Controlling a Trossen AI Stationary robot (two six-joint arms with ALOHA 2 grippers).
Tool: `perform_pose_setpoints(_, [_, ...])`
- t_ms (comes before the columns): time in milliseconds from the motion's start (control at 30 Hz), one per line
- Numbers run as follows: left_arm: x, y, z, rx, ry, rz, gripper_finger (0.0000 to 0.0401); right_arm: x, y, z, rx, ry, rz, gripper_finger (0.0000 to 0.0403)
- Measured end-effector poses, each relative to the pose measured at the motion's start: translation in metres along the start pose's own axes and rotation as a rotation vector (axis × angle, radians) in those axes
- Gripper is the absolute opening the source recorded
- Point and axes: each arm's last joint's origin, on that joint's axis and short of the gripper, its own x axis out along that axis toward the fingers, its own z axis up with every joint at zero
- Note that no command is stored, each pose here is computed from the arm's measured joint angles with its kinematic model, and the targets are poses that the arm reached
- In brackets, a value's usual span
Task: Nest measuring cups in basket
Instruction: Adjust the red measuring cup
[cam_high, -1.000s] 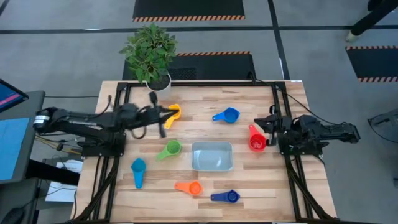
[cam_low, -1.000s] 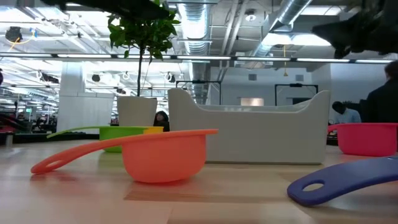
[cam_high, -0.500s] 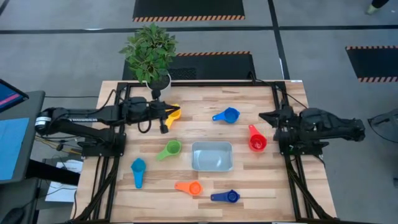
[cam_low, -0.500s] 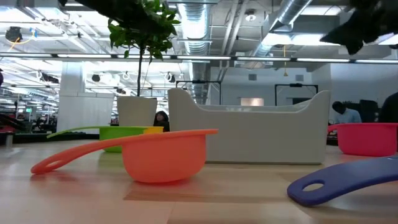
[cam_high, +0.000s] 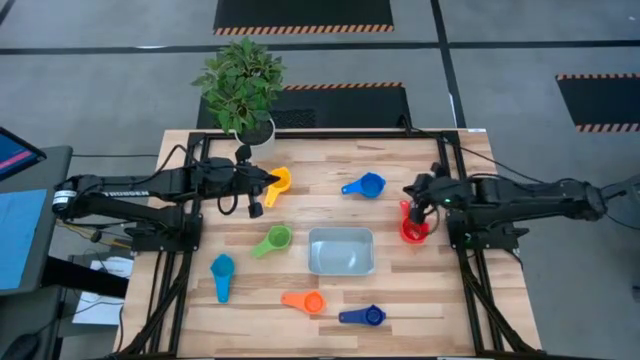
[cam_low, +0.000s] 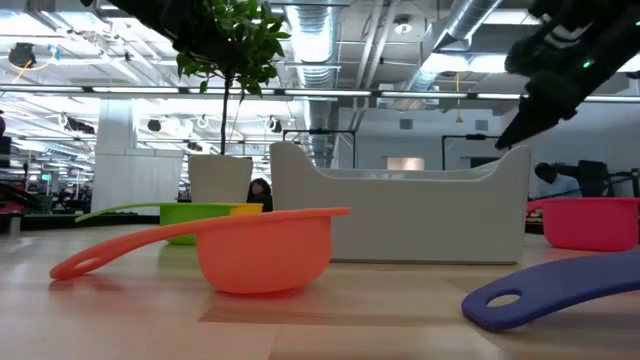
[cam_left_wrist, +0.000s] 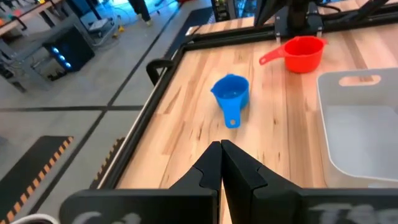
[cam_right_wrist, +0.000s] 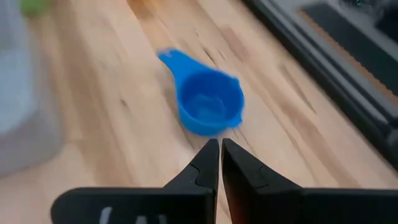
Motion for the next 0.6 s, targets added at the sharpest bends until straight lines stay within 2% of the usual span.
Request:
perform_pose_setpoints(67, [0.000,0.000,0.000,0.001,0.002,0.000,0.0000,0.006,-0.002,0.002,0.025,0.049,-0.036,0.0042])
perform_pose_setpoints(200, [0.000,0.000,0.000,0.000,0.002,0.000,0.0000,-0.003,-0.015,0.021,0.220,0.190,-0.098,0.0042])
perform_pose_setpoints(367, [0.000,0.000,-0.001,0.002,0.008,-0.002,0.0000,-0.017,-0.019,0.038,0.266,0.365,-0.020,0.0042])
perform_pose_setpoints(467, [0.001,-0.001,-0.003,0.004,0.019,-0.004,0.0000,-0.012,-0.015,0.040,0.226,0.399,0.026,0.0042])
perform_pose_setpoints(600, [0.001,-0.002,-0.010,0.002,0.080,-0.016,0.0000,-0.003,-0.009,0.041,0.073,0.424,0.061,0.0042])
